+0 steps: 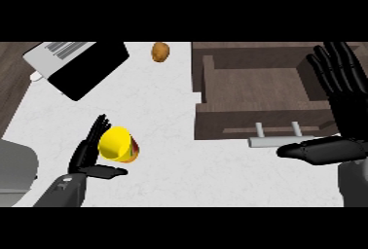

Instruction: Pick up the cup, place it into the drawer and close the drawer

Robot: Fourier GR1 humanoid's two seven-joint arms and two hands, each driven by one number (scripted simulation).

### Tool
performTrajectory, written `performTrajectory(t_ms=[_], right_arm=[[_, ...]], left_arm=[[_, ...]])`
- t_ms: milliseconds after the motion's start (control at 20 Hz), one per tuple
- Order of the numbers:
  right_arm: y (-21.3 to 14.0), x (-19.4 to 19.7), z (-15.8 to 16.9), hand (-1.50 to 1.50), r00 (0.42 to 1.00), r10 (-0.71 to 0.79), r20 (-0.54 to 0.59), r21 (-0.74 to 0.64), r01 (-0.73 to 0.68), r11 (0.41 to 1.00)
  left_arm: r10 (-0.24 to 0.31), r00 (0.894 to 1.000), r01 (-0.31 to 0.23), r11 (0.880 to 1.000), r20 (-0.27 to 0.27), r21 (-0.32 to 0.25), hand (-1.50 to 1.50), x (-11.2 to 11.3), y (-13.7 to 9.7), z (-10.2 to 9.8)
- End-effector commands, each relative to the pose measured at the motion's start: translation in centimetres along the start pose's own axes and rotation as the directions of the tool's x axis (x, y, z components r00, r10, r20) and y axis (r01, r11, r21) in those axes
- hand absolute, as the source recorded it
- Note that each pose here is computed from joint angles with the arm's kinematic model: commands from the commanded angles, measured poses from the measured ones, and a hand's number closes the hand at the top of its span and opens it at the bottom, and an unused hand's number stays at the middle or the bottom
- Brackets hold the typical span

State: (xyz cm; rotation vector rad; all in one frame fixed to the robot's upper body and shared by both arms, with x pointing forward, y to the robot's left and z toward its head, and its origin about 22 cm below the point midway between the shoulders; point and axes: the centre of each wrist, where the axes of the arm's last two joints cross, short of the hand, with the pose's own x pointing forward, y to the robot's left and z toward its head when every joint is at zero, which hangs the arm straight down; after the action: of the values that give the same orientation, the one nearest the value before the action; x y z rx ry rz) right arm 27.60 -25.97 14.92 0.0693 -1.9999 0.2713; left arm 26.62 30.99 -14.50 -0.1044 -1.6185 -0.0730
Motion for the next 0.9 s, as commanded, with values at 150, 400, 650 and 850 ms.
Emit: performTrajectory(t_ms=[150, 400, 650, 850], right_arm=[[0.3, 0.1, 0.1, -1.50, 1.000, -0.013, 0.006, 0.015, 0.013, 1.000], [0.8, 1.5, -1.7, -1.50, 1.000, 0.009, -0.001, 0.022, -0.009, 1.000], [0.8, 0.3, 0.3, -1.50, 1.000, 0.011, -0.013, 0.009, -0.011, 1.000], [-1.5, 0.2, 0.6, -1.50, 1.000, 0.021, -0.016, -0.002, -0.021, 1.000]], left_arm=[[0.076, 0.994, -0.073, 0.996, 0.079, -0.047, -1.50, 0.3, -0.6, -1.1], [0.153, 0.985, -0.144, 0.983, 0.075, -0.114, -1.50, 0.0, -3.1, -2.0], [0.169, 0.969, -0.141, 0.978, 0.181, -0.156, 1.50, 0.2, -4.0, -2.6], [-0.048, 0.950, 0.046, 0.999, 0.310, 0.014, 1.50, 0.5, -4.2, -2.8]])
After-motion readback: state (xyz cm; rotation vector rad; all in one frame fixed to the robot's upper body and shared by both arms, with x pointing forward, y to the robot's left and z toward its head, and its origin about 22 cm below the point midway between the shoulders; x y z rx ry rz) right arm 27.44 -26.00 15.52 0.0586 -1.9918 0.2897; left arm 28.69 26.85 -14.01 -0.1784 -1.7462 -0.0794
